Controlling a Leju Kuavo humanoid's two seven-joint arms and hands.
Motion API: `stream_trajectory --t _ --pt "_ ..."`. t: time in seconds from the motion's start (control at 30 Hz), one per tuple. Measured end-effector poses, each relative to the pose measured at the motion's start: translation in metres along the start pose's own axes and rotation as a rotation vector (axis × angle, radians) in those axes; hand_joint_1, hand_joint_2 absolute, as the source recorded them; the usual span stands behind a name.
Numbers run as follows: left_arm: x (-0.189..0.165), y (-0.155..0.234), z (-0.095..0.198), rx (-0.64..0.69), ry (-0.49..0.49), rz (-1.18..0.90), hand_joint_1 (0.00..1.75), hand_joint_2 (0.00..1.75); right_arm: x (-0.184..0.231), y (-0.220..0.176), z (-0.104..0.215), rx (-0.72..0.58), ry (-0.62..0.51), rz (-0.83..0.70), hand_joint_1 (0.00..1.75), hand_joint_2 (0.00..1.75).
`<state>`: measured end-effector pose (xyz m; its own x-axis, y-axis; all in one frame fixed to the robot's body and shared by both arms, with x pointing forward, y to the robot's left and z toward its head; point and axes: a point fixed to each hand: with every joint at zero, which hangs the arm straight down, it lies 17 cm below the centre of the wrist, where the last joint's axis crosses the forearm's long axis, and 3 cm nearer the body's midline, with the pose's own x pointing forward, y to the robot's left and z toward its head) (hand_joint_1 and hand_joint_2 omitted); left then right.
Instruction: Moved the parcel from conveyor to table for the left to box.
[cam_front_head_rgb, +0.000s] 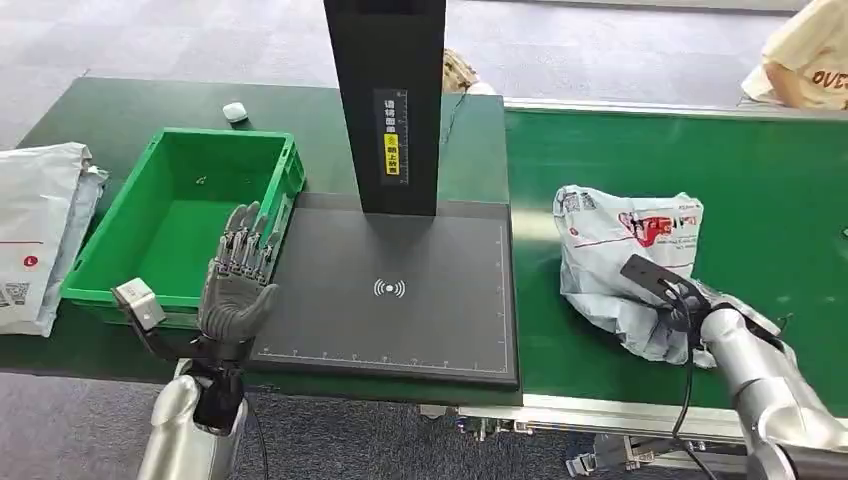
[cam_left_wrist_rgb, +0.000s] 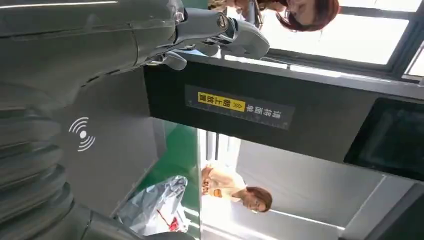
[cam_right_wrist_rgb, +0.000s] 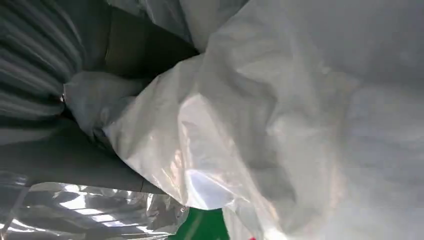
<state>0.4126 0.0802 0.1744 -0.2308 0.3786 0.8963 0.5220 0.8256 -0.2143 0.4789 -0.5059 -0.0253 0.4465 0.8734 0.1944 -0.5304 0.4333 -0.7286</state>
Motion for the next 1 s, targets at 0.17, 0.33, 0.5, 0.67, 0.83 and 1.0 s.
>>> stream_trajectory --t 0.17,0.33,0.5,0.67,0.83,1.0 --pt "0.004 0.0 0.002 0.007 -0.006 -0.003 0.0 1.75 0.024 -0.005 -0.002 -0.04 -0.074 -0.065 1.75 1.75" --pt "0.005 0.001 0.004 0.011 -0.009 -0.003 0.0 1.75 0.034 -0.006 -0.002 -0.047 -0.089 -0.077 1.75 1.75" --pt "0.006 0.001 0.005 0.016 -0.01 -0.006 0.0 1.75 0.039 -0.006 -0.002 -0.055 -0.098 -0.09 1.75 1.75" --pt "0.006 0.002 0.01 0.03 -0.005 -0.014 0.0 1.75 0.069 -0.036 0.001 -0.168 -0.215 -0.312 1.75 1.75" --pt "0.01 0.003 0.015 0.051 -0.015 -0.017 0.0 1.75 0.106 -0.105 0.027 -0.381 -0.466 -0.681 1.75 1.75" --pt "0.014 0.003 0.013 0.062 -0.04 -0.019 0.0 1.75 0.1 -0.192 0.084 -0.734 -0.719 -0.934 1.75 1.75"
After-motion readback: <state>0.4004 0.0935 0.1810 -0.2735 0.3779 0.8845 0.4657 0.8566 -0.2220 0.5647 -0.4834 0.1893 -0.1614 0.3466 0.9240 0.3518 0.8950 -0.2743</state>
